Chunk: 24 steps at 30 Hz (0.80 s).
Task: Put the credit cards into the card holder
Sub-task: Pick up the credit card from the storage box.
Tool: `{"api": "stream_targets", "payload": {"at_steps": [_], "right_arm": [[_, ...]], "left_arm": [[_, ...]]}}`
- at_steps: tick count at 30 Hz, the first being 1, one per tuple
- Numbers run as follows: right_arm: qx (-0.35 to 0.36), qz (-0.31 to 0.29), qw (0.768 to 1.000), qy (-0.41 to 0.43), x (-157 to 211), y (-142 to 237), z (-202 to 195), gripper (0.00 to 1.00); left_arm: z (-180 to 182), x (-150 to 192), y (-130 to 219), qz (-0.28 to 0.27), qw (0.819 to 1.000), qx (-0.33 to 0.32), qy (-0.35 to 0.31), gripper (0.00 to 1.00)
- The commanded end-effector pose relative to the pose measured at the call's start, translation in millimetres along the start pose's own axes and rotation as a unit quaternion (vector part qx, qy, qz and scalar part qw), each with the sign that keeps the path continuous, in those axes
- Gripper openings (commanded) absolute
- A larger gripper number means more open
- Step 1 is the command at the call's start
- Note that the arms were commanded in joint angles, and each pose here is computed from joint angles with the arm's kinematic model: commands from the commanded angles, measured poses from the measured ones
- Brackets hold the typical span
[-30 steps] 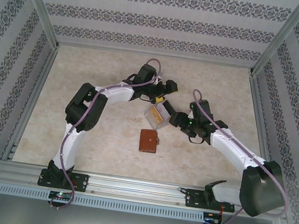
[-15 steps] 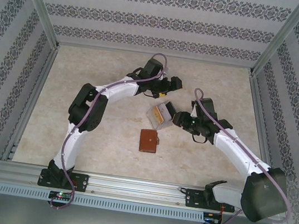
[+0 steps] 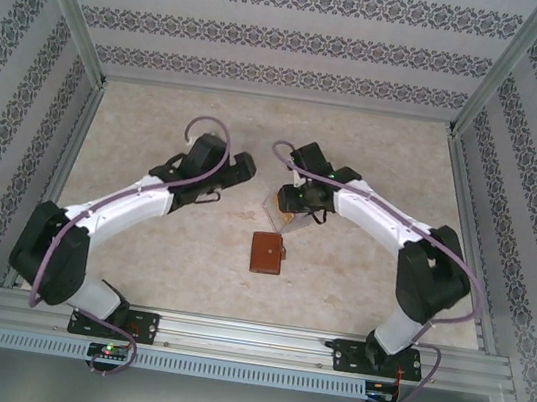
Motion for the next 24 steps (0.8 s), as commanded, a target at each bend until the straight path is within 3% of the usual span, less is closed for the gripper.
{"api": "stream_targets", "payload": {"at_steps": [1,7,17,24], "right_arm": [[0.054,0.032,0.996,0.061,-5.5,-3.9,4.5,0.42],[0.101,0.057,0.988,0.099,-14.0,-20.3,13.7,0.42],[0.117,0.071,0.985,0.108,-19.1,-27.1,16.6,0.42],[0.121,0.071,0.983,0.116,-19.4,-25.3,17.3,0.41]], "left_arm": [[16.3,4.5,9.5,-0.025,0.999,0.015,0.034,0.99],[36.2,16.7,26.8,-0.014,0.999,0.022,0.042,0.99],[56.8,26.4,40.5,-0.029,0.999,0.033,0.013,0.99],[51.5,23.8,42.7,-0.034,0.998,0.045,-0.008,0.99]]}}
Point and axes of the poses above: each hand's point on the last joint's axis, 136 mm out from that joint toward the fingers, its own y axis back along the fingers, its own z axis along the line the jaws close on, x = y × z, the point moved 10 cm from there along y, back along the fingers, and after that the axes turned 10 degrees about y, right-handed, at the moved point
